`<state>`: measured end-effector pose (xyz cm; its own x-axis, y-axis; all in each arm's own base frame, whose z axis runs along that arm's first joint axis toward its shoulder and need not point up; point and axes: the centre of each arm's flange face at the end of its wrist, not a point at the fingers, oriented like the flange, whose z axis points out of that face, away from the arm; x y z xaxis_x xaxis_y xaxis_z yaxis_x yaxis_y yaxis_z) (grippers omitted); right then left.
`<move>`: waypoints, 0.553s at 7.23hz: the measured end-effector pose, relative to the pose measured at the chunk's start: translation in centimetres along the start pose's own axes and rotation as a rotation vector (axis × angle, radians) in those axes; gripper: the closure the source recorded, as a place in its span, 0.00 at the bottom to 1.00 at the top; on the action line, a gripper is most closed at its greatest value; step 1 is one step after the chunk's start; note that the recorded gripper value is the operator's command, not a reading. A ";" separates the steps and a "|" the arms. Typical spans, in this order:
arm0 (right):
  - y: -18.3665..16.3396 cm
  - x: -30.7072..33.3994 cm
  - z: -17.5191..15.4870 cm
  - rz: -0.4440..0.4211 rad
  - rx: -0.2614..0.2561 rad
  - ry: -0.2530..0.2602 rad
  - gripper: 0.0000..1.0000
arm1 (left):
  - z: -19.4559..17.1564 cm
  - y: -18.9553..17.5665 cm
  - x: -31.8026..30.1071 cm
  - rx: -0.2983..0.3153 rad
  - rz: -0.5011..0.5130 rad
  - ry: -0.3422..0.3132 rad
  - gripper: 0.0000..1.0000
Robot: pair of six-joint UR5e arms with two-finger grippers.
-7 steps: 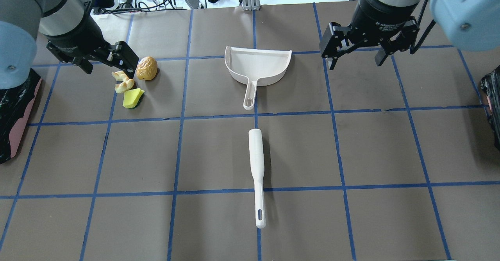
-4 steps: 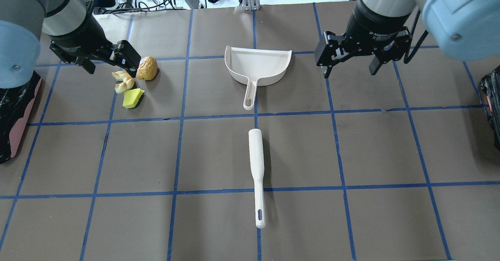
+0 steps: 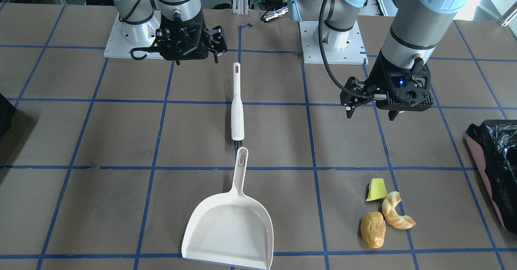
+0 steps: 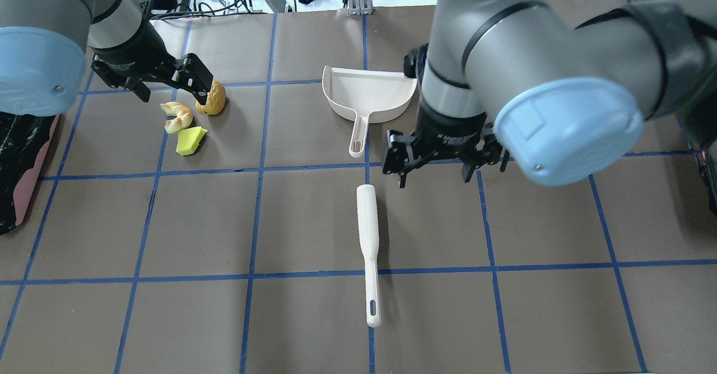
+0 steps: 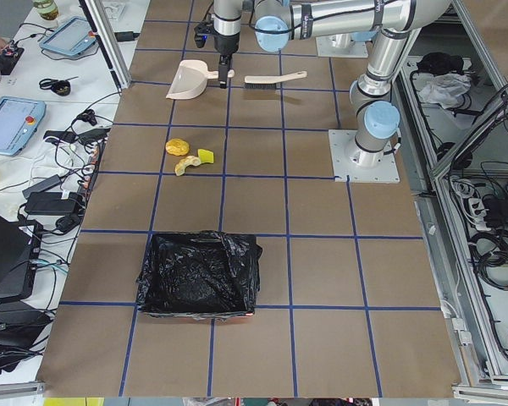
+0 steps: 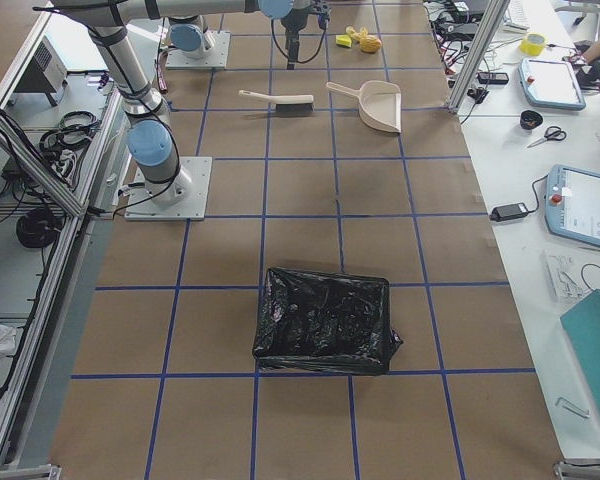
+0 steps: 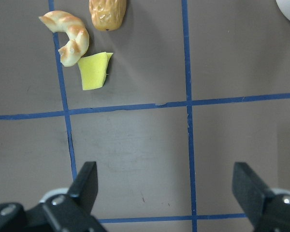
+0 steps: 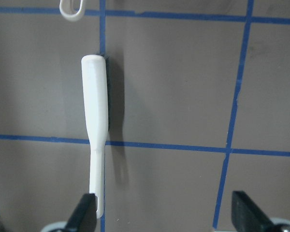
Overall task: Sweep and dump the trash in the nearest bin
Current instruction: 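Reach the right gripper to the brush while the left nears the dustpan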
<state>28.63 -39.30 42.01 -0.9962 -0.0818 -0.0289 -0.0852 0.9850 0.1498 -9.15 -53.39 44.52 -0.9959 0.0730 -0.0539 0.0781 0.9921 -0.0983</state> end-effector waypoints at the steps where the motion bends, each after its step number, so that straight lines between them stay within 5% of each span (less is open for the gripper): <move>1: 1.6 -2.4 3.9 -0.018 -0.008 0.008 0.02 | 1.2 -1.1 0.0 0.009 -0.007 0.005 0.00; 4: 4.3 -5.0 13.4 -0.036 0.039 0.001 0.03 | 3.7 -5.5 1.2 0.023 -0.030 0.036 0.00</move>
<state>33.41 -32.62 29.53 -0.9926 -0.1174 -0.0324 -0.1203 0.9866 0.1100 -10.60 -59.18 41.31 -0.9988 0.0469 -0.0148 0.0484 0.9913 -0.1222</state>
